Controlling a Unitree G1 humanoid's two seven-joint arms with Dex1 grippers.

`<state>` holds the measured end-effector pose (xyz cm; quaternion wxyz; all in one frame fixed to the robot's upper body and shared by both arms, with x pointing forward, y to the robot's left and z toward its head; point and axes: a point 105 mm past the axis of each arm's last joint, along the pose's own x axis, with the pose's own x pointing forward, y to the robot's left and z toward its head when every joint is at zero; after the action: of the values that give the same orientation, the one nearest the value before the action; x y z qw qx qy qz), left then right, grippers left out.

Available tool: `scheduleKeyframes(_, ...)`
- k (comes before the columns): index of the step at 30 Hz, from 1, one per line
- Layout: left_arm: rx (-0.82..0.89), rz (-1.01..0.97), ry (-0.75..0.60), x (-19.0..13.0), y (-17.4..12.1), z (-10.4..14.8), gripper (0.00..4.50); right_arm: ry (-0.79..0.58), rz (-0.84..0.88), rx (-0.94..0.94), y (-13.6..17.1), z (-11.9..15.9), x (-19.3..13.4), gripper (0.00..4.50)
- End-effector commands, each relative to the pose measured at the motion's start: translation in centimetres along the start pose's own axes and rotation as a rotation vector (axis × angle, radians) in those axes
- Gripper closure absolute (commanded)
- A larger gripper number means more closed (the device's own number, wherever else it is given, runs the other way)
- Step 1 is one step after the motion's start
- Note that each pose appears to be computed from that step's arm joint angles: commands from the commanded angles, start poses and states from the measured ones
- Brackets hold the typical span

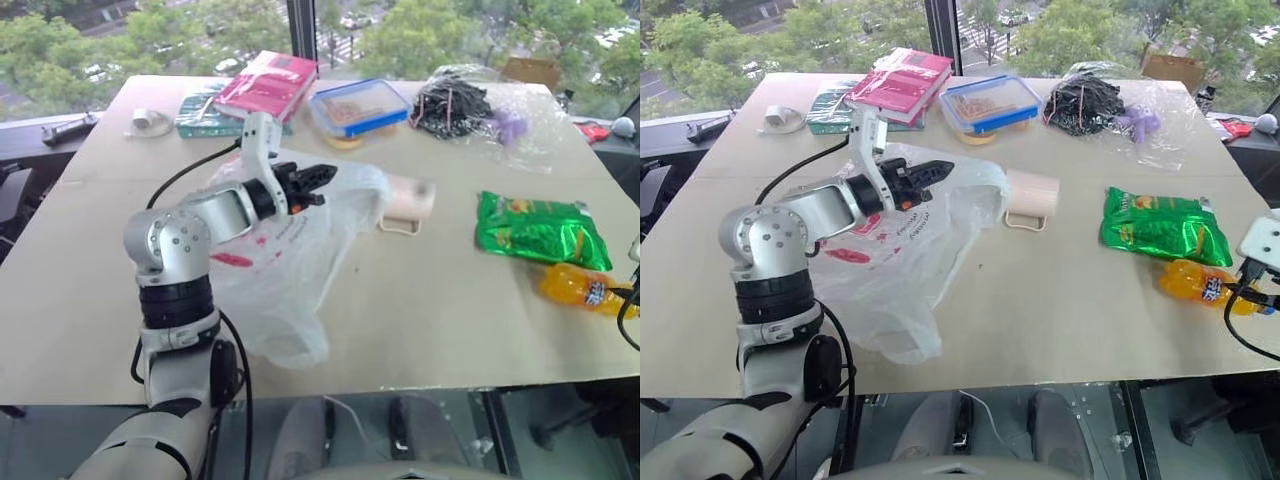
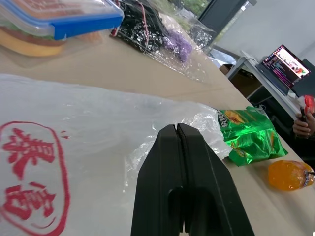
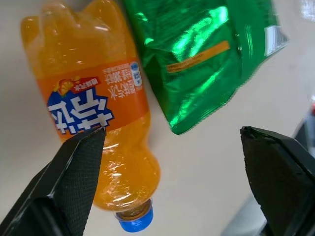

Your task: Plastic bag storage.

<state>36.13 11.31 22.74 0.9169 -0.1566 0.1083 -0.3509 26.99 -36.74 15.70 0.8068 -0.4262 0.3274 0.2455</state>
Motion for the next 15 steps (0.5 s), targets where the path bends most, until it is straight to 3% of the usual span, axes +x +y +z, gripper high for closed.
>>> scheduleKeyframes(1,0.029,0.008,-0.051,-1.2,-0.4,1.0,4.5,0.059,0.157,0.073,1.2,-1.9,1.7,0.08)
scheduleKeyframes(5,0.022,0.039,-0.065,-1.8,0.0,1.0,4.5,-0.002,0.196,0.124,0.2,-0.1,0.7,0.08)
scheduleKeyframes(9,0.019,0.045,-0.067,-2.1,-0.1,0.9,4.5,-0.036,0.3,0.176,1.3,0.9,0.1,0.08)
scheduleKeyframes(15,0.022,0.046,-0.07,-2.0,-0.2,1.1,4.5,-0.02,0.309,0.177,2.5,0.6,3.2,0.08)
